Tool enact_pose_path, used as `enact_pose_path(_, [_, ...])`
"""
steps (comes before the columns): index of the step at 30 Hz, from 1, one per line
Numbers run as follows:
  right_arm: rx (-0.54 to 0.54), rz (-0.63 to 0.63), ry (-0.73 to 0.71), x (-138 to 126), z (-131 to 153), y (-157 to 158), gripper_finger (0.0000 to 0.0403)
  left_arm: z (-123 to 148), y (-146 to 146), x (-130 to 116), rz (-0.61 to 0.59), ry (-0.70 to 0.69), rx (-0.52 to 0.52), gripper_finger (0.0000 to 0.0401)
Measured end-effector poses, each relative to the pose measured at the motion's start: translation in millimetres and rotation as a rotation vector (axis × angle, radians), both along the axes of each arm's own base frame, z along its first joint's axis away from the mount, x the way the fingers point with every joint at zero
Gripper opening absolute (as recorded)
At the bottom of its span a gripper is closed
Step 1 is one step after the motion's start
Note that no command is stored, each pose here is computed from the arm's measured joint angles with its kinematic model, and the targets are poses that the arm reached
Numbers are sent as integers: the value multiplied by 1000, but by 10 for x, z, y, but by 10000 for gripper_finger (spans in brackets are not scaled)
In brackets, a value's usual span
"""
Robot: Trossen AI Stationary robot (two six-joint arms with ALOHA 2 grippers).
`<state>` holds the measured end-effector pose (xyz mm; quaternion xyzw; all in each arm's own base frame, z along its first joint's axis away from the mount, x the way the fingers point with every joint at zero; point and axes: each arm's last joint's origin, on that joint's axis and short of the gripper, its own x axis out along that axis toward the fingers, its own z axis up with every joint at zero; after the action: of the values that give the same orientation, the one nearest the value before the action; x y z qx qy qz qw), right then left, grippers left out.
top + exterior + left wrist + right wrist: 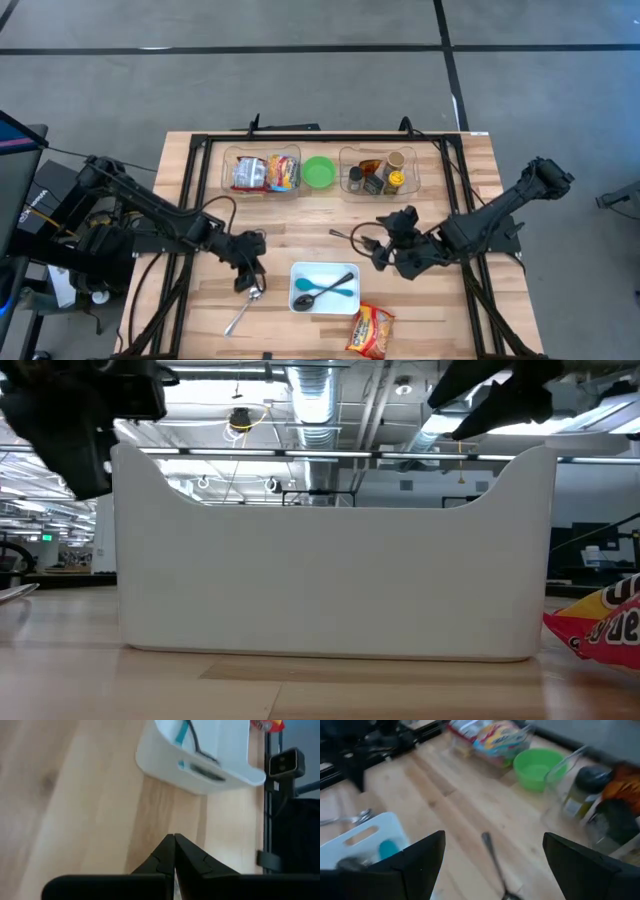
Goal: Pick & Place Food Item
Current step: Put the silver spoon into the white bin
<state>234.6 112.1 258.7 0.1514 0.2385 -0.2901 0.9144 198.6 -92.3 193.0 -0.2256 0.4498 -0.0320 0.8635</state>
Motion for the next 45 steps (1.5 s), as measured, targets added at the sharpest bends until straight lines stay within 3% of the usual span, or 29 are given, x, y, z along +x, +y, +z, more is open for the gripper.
enact_pose_path(7, [-117,-78,11,69,15,-185,329,-20,-110,-82,94,69,-77,0])
enact_pose_path(12, [-132,-146,25,137,17,-376,329,-26,-155,-118,169,93,-113,0])
enact_pose_path(18, [-141,-251,40,206,18,-660,329,-91,-104,-202,319,188,-78,0])
enact_pose_path(26, [-285,-298,37,393,159,-1126,329,-171,-4,-347,513,344,-20,0])
enact_pose_path(35, [-329,-365,7,440,244,-1422,329,-186,37,-384,675,356,-21,0])
enact_pose_path(39, [-338,-376,21,434,243,-1471,329,-181,25,-372,690,344,-45,0])
enact_pose_path(45, [-360,-359,44,435,244,-1471,329,-111,-145,-276,526,218,-134,0])
